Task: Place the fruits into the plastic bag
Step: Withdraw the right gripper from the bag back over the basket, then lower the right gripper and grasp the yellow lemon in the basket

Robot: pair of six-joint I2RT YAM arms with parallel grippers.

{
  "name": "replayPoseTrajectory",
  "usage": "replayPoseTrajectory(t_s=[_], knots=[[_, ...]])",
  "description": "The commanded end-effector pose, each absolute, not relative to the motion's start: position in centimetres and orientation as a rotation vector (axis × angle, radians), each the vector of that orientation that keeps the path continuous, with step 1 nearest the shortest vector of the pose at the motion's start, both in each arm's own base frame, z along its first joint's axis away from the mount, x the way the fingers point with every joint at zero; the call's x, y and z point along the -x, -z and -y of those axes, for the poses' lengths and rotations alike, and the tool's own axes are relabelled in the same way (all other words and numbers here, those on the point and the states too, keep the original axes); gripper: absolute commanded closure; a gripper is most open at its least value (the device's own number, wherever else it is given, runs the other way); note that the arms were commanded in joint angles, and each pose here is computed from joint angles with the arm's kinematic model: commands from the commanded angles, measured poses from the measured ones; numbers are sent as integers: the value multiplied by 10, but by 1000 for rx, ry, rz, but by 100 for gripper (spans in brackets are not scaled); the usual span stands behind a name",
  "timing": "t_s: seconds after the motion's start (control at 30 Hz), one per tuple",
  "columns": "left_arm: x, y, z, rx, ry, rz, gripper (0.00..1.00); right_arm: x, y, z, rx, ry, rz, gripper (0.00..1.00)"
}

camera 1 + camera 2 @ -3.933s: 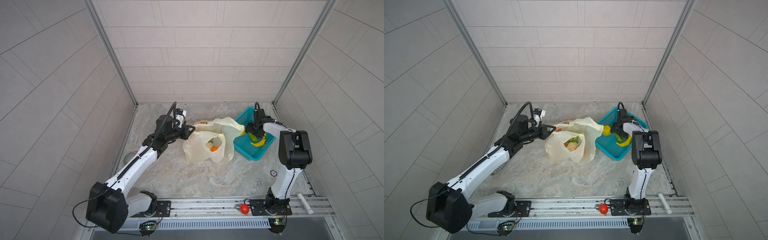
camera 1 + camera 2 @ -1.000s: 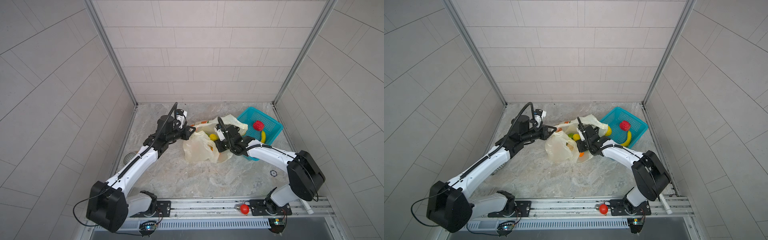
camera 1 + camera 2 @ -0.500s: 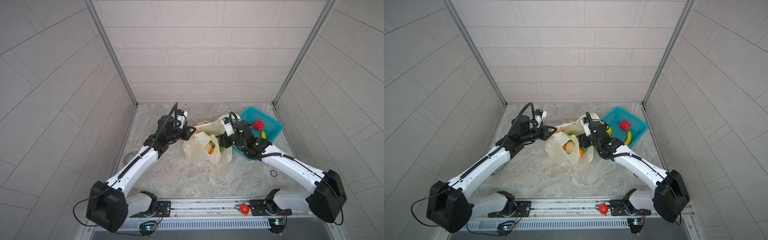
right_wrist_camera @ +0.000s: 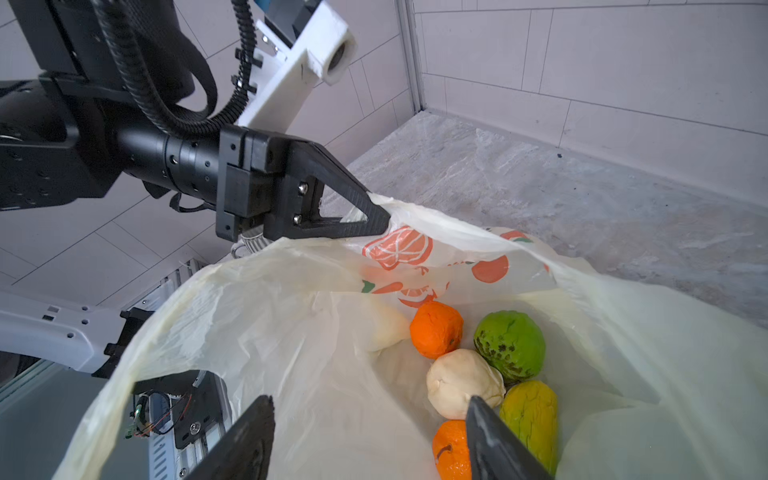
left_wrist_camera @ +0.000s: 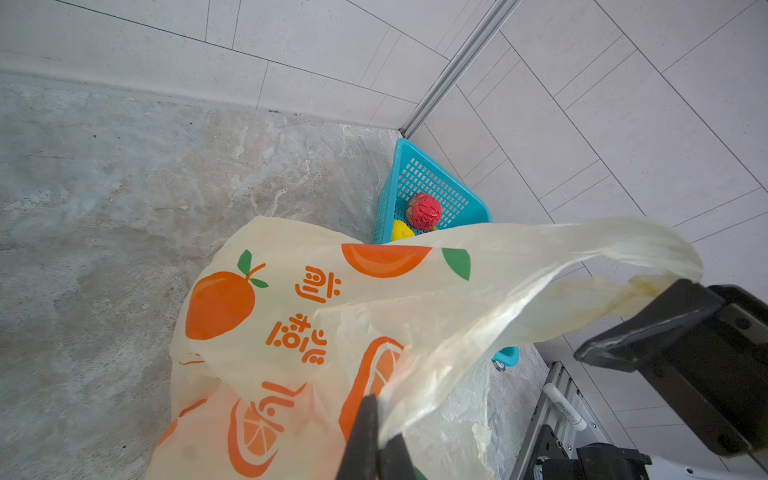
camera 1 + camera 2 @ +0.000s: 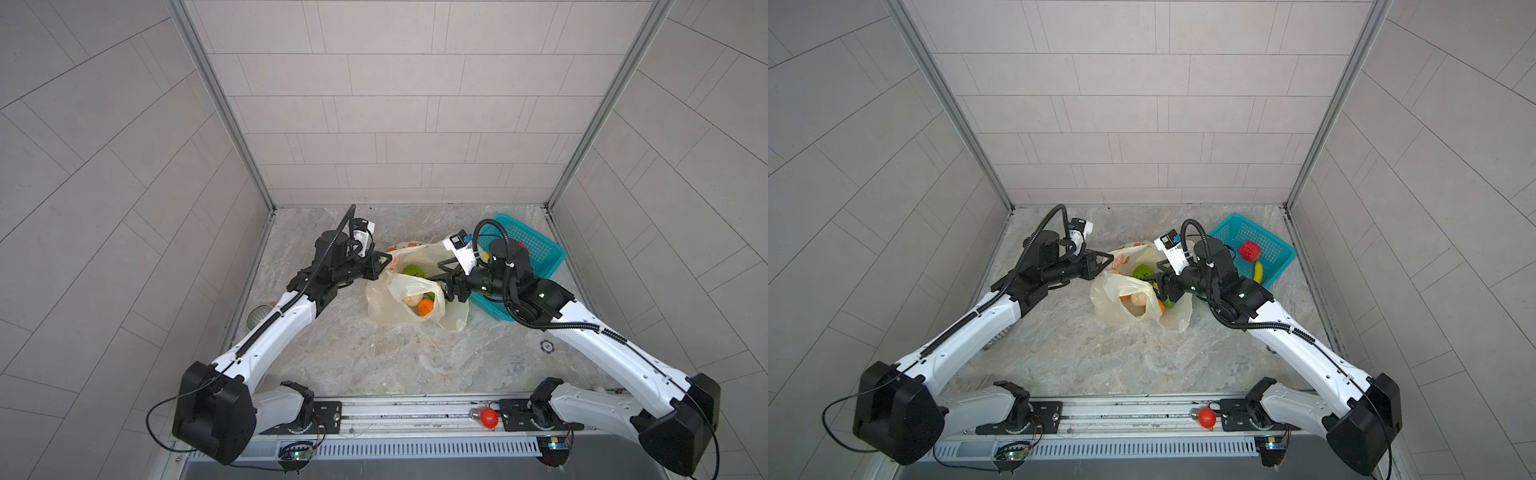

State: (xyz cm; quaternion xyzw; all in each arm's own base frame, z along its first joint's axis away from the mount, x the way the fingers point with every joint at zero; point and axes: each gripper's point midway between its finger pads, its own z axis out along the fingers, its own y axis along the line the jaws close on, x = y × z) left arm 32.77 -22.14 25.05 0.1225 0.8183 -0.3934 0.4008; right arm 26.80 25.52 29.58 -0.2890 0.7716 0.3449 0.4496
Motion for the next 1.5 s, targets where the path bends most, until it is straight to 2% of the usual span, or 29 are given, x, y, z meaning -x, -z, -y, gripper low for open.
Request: replayPoseTrajectory(t_s=[0.0, 0.4, 0.53, 0.67, 0.87, 1.1, 1.47], knots=[[-328, -253, 223, -324, 988, -2049, 100, -268, -318, -248, 723, -839, -1844, 30], [-328, -249, 223, -323, 984, -2059, 100, -269, -422, -205, 602, -753, -1596, 29], [-328, -249, 223, -325, 987, -2056, 100, -308, -427, -151, 290, -523, -1626, 23], [-327, -248, 222, -324, 986, -2055, 100, -351, -384, -74, -113, -241, -1775, 23], [-328, -249, 224, -327, 991, -2052, 100, -386, -284, -23, -453, -111, -2039, 24], [-328, -248, 224, -333, 988, -2053, 100, -414, -187, -47, -471, -225, -2270, 24], [-329, -248, 224, -342, 984, -2053, 100, -437, -120, -51, -486, -179, -2476, 23]])
